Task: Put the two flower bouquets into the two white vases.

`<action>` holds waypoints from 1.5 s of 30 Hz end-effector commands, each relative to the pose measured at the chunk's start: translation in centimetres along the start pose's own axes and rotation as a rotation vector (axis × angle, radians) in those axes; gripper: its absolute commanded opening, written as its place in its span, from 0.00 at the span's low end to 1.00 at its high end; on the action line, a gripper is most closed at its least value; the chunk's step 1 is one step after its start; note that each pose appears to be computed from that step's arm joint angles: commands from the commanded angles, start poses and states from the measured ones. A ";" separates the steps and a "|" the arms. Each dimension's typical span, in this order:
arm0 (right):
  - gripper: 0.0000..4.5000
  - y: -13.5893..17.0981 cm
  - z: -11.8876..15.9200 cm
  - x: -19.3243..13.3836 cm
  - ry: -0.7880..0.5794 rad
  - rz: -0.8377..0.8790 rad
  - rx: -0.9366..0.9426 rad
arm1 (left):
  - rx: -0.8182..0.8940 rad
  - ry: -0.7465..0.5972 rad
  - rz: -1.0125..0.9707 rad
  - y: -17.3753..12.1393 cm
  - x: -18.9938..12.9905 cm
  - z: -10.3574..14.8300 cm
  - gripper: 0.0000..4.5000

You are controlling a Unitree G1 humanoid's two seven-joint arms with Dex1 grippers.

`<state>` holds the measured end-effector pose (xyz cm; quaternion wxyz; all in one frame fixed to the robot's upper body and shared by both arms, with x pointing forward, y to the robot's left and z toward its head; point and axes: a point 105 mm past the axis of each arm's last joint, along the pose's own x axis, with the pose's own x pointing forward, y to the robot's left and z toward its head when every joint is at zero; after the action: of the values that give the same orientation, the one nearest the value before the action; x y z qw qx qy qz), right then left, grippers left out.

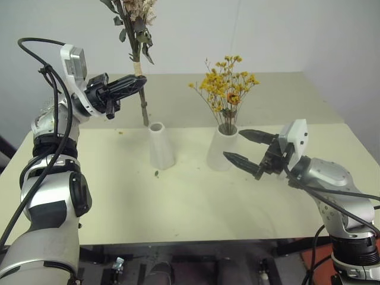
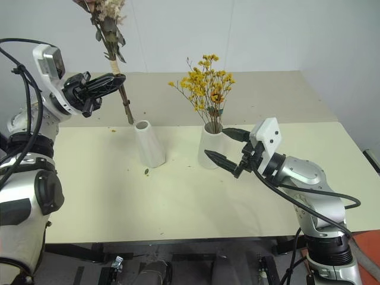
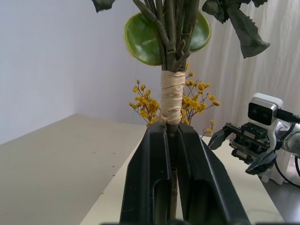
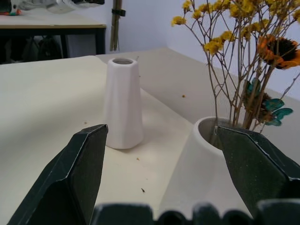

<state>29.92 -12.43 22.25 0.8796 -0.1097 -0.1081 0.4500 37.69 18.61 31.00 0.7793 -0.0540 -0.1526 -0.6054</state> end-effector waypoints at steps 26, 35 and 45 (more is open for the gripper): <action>0.96 1.0 1.7 0.2 -0.065 0.000 -0.028 | 0.048 -0.031 -0.022 0.1 2.2 0.2 0.00; 0.96 1.0 1.7 0.0 -0.059 -0.007 -0.031 | 0.017 -0.013 -0.007 0.2 1.9 -1.2 0.00; 0.96 1.0 1.8 -0.1 -0.059 -0.016 -0.032 | -0.007 0.002 0.024 0.3 1.2 -2.4 0.00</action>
<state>29.17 -11.64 22.45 0.8809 -0.1041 -0.1193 0.4459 38.96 16.87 27.84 0.7880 -0.0788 -0.1263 -0.5974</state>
